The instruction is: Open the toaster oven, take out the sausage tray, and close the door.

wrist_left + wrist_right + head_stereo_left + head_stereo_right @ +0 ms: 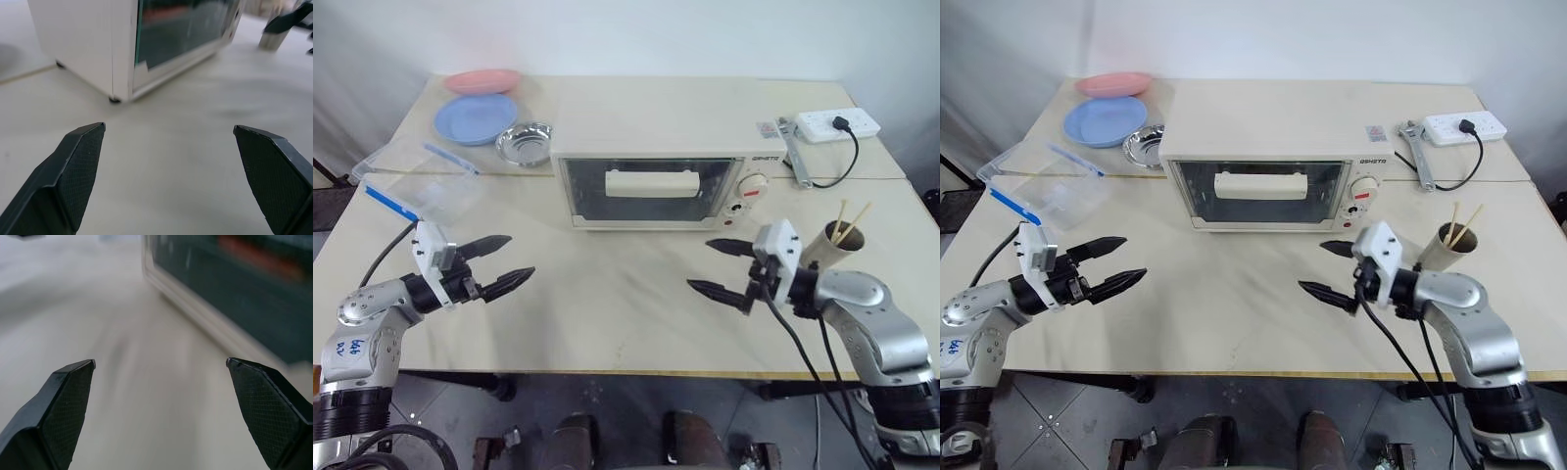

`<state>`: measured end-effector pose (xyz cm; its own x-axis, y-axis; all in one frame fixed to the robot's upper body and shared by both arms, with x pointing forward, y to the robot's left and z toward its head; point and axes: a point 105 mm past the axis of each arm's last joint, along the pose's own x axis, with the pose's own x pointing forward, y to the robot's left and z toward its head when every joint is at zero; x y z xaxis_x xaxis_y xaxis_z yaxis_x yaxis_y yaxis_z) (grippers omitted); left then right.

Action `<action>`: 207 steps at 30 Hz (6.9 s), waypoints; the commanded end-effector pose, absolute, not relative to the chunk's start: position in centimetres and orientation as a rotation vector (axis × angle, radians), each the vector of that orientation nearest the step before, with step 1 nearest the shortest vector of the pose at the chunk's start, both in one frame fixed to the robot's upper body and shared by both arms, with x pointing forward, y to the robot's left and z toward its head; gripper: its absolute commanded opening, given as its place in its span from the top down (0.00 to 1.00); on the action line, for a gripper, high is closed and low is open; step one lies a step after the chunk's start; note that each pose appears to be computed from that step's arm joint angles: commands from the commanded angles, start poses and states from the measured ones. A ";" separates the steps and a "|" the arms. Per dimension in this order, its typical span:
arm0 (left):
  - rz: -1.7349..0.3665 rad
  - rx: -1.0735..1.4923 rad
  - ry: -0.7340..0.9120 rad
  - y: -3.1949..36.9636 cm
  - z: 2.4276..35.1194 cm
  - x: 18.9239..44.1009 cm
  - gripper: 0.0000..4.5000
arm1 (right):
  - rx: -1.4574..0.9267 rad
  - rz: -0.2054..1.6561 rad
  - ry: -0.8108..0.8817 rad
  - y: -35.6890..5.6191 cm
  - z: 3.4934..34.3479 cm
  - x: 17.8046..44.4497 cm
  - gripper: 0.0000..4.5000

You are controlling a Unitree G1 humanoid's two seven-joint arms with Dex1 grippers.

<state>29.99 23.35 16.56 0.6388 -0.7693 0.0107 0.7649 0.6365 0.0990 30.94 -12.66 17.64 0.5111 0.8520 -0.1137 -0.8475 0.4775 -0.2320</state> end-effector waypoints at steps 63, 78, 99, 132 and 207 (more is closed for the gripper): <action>-1.359 0.212 -0.174 15.7 21.7 34.2 0.99 | -0.481 1.152 0.129 -12.5 17.7 26.5 0.00; -1.500 0.340 0.008 14.1 18.3 33.9 0.99 | -0.490 1.257 0.209 -15.3 21.5 22.8 0.00; -1.332 0.544 -0.253 13.8 19.1 33.8 0.99 | -0.972 0.689 -0.144 -8.8 23.7 35.9 0.00; -0.869 0.003 -0.479 15.9 21.1 31.2 0.00 | -1.439 0.366 -0.174 -7.2 21.6 42.1 0.99; -0.972 -0.246 -0.084 17.4 20.0 29.1 0.00 | -1.493 0.508 -0.691 -8.6 20.0 25.5 1.00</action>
